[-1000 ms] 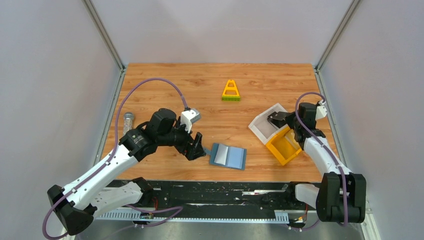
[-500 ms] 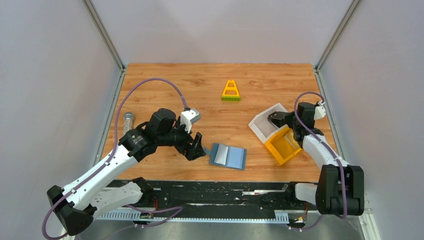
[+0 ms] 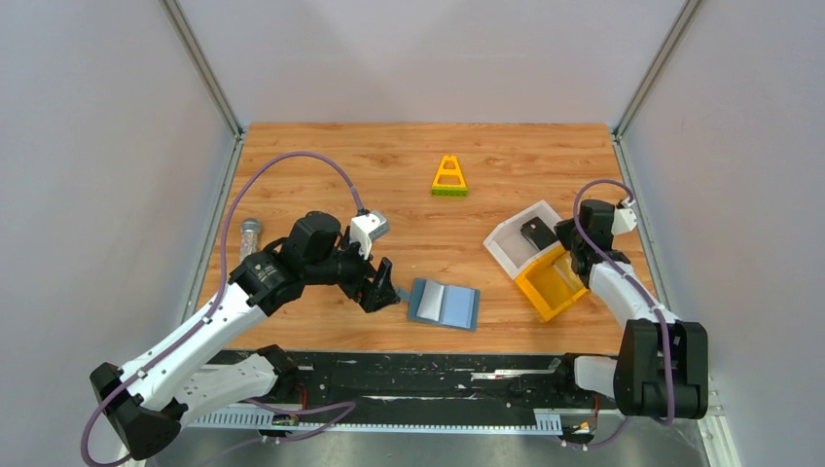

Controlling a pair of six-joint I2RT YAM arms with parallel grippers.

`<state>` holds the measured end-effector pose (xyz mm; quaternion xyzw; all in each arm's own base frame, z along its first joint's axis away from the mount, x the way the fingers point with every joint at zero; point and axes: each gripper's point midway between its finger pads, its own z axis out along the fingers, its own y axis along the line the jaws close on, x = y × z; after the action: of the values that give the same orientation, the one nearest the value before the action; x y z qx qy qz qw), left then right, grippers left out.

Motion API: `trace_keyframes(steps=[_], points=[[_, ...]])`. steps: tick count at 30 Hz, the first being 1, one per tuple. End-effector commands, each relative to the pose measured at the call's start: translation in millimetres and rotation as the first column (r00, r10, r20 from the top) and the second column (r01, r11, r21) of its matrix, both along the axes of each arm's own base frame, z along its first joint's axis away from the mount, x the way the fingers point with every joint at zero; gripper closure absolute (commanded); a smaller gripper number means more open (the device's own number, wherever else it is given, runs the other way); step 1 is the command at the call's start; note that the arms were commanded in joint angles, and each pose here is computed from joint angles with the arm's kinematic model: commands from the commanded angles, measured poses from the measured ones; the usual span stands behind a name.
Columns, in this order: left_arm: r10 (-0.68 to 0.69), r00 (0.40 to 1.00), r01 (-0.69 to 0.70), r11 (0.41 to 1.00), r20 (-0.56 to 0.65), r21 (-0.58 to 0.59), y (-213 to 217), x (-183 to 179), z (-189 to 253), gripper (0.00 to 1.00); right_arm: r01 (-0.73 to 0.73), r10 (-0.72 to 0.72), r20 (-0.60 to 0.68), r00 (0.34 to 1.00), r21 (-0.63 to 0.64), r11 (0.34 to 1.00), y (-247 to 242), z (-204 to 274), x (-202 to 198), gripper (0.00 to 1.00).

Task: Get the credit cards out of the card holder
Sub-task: Reset both arms

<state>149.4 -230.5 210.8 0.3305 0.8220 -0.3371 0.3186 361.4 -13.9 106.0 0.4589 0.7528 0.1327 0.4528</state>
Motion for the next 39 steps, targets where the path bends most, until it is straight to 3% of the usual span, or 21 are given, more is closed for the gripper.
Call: trace_keyframes(steps=[1, 9, 16, 20, 24, 29, 33, 39], points=[[-0.006, 0.999, 0.007, 1.0, 0.046, -0.012, 0.5, 3.1, 5.6, 0.0, 0.049, -0.049, 0.031, 0.998, -0.014, 0.999, -9.5, 15.8, -0.2, 0.88], [0.01, 0.999, -0.01, 1.0, 0.053, -0.001, 2.6, 5.9, 4.5, 0.0, 0.016, -0.013, 0.062, 0.998, -0.056, 0.998, -9.8, 46.7, -0.1, 0.87], [0.047, 0.998, -0.046, 0.999, 0.05, -0.011, 2.2, 10.6, 5.8, 0.0, -0.229, 0.232, 0.037, 0.972, -0.079, 0.97, 23.0, 68.3, -0.9, 0.86], [0.072, 0.996, -0.071, 0.997, 0.044, -0.029, 0.9, 12.8, 7.3, 0.0, -0.429, 0.432, 0.007, 0.902, -0.09, 0.899, 57.4, 71.7, -12.5, 0.83], [0.137, 0.989, -0.134, 0.99, 0.061, -0.046, 4.1, 20.8, 9.8, 0.0, -0.619, 0.625, 0.024, 0.78, -0.122, 0.776, 108.5, 79.1, -35.9, 0.76], [0.238, 0.967, -0.229, 0.969, 0.09, -0.097, 10.2, 31.4, 21.4, 0.0, -0.741, 0.745, -0.044, 0.665, -0.158, 0.652, 154.9, 80.4, -75.2, 0.67], [0.286, 0.953, -0.265, 0.947, 0.103, -0.18, 11.4, 33.0, 37.9, 0.0, -0.794, 0.799, -0.04, 0.6, -0.157, 0.588, 177.3, 88.5, -107.8, 0.5], [0.352, 0.927, -0.306, 0.91, 0.13, -0.28, 18.6, 34.6, 60.0, 0.0, -0.822, 0.832, -0.006, 0.555, -0.16, 0.547, 177.5, 111.8, -143.3, 0.07]])
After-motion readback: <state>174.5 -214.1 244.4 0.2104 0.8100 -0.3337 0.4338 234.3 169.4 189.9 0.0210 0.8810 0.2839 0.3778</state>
